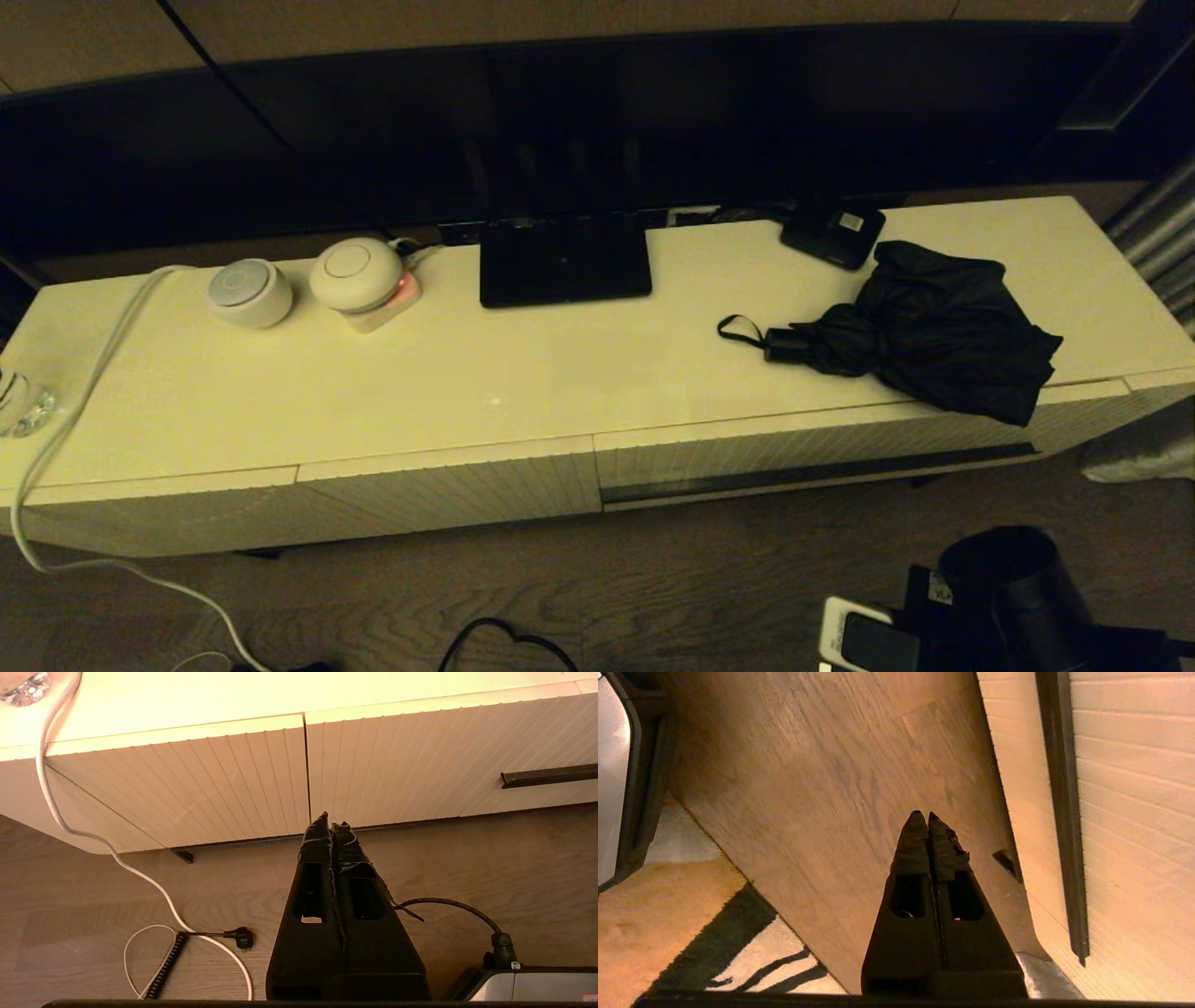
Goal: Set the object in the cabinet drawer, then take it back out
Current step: Open the drawer
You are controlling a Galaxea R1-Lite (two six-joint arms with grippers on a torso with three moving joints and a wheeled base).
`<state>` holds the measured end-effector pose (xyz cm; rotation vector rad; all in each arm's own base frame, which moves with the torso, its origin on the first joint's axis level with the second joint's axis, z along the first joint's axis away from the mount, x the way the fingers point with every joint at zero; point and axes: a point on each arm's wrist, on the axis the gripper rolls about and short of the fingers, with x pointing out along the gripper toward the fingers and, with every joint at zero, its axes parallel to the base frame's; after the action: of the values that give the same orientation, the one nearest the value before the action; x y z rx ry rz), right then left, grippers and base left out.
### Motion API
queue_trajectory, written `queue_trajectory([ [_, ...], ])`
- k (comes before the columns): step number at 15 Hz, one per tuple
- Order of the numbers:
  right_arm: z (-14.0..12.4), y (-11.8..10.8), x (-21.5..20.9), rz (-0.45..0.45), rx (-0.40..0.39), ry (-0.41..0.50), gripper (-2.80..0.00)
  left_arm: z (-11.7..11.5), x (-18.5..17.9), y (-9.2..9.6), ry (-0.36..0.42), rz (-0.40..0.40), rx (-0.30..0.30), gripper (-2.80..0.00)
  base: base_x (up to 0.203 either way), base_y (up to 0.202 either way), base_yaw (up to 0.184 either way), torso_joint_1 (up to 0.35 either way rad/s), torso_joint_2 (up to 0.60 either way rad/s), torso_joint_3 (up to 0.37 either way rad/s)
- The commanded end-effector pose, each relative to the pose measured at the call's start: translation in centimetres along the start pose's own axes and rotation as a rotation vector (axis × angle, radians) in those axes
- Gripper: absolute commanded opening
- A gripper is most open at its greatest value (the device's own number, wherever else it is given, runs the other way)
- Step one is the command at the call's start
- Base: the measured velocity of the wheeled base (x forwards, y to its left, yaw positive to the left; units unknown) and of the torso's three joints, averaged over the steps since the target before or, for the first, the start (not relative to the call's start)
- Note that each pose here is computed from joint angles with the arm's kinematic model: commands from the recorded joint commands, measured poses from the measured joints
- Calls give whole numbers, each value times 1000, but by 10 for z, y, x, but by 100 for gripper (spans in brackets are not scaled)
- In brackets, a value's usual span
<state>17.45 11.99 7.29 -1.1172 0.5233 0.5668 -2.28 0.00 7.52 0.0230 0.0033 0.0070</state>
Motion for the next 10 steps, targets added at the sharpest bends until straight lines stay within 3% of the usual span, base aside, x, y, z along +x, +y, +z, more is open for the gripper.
queue_trajectory([
  [1, -1, 3, 5, 4, -7, 6, -280, -1, 0, 0, 3, 1, 0, -280, 0, 0, 0, 0, 0, 0],
  [5, -1, 13, 26, -14, -5, -11, -280, -1, 0, 0, 3, 1, 0, -280, 0, 0, 0, 0, 0, 0],
  [10, -12, 21, 33, -74, -123, -35, -280, -1, 0, 0, 3, 1, 0, -280, 0, 0, 0, 0, 0, 0],
])
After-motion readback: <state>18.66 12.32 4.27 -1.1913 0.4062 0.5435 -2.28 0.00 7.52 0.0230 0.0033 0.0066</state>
